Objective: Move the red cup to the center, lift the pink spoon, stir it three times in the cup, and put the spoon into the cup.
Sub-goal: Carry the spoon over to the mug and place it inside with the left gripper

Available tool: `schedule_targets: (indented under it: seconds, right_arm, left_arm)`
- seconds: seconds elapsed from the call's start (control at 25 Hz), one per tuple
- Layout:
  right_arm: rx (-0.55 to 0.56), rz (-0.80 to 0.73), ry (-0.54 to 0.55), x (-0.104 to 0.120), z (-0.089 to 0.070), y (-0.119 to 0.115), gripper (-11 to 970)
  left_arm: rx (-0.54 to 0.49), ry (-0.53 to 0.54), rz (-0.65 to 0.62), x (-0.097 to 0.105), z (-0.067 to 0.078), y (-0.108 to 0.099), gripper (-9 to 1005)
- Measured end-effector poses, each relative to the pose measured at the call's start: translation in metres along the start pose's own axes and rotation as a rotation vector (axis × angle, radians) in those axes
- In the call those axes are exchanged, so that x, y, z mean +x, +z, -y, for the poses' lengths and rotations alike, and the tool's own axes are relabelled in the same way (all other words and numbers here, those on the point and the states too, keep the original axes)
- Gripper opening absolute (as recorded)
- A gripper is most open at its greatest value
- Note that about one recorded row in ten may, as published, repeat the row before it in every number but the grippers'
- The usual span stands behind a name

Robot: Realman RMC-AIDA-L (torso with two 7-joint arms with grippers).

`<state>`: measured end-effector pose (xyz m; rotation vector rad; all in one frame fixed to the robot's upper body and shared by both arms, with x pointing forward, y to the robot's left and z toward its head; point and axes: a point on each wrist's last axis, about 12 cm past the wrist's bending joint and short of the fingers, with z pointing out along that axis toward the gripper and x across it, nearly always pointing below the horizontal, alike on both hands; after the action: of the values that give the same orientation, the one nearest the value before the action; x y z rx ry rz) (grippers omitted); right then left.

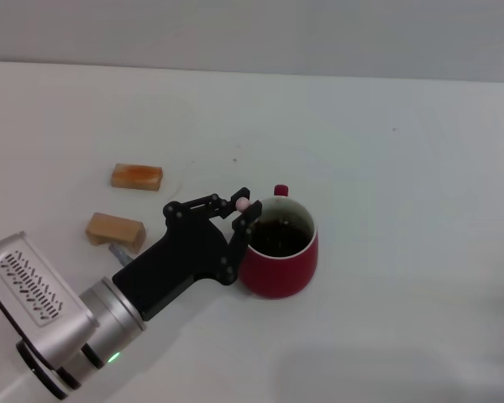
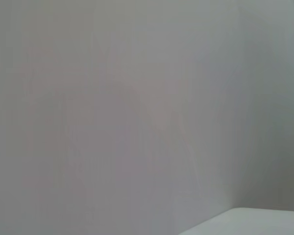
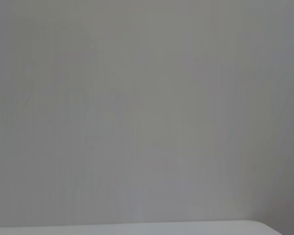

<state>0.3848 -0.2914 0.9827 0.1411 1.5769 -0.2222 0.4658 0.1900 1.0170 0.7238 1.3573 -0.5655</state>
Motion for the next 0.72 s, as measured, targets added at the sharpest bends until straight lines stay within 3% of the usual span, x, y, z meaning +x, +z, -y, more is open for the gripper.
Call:
schedule_targets:
  seconds: [0.72]
  right_arm:
    - [-0.003,0.010,-0.001,-0.001,0.000,0.001,0]
  left_arm:
    - [0.000,-0.031,0.047,-0.009,0.000,0.014,315]
